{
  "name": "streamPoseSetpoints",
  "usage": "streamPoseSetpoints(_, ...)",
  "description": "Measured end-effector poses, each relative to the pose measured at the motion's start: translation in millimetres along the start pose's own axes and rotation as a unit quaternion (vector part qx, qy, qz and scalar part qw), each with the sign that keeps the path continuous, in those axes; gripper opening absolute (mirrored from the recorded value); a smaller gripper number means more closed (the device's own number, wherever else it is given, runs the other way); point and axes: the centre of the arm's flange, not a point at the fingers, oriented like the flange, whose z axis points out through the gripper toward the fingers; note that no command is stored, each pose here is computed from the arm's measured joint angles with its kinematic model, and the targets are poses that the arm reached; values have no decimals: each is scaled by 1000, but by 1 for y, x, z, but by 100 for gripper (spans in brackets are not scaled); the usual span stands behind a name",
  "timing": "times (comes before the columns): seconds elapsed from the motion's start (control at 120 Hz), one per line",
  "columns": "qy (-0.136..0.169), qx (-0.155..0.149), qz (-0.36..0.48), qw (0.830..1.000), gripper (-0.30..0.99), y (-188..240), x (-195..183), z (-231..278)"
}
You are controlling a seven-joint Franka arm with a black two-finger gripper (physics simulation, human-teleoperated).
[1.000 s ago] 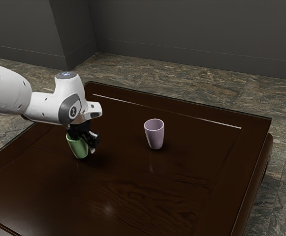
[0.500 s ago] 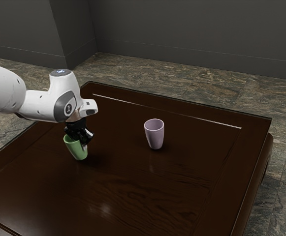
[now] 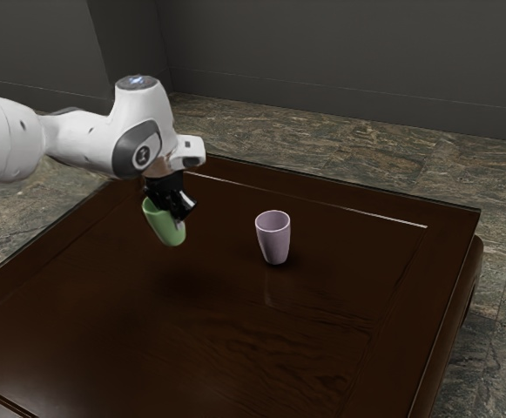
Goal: Place the left cup onto the right cup
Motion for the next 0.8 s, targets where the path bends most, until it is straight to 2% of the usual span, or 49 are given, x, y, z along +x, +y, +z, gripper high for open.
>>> streamPoseSetpoints(0.2,4,3,40,999,-9,59,24,-37)
streamPoseSetpoints(0.467,12,3,68,998,-9,117,56,-52)
streamPoseSetpoints(0.8,-1,-4,85,996,-9,168,90,-32)
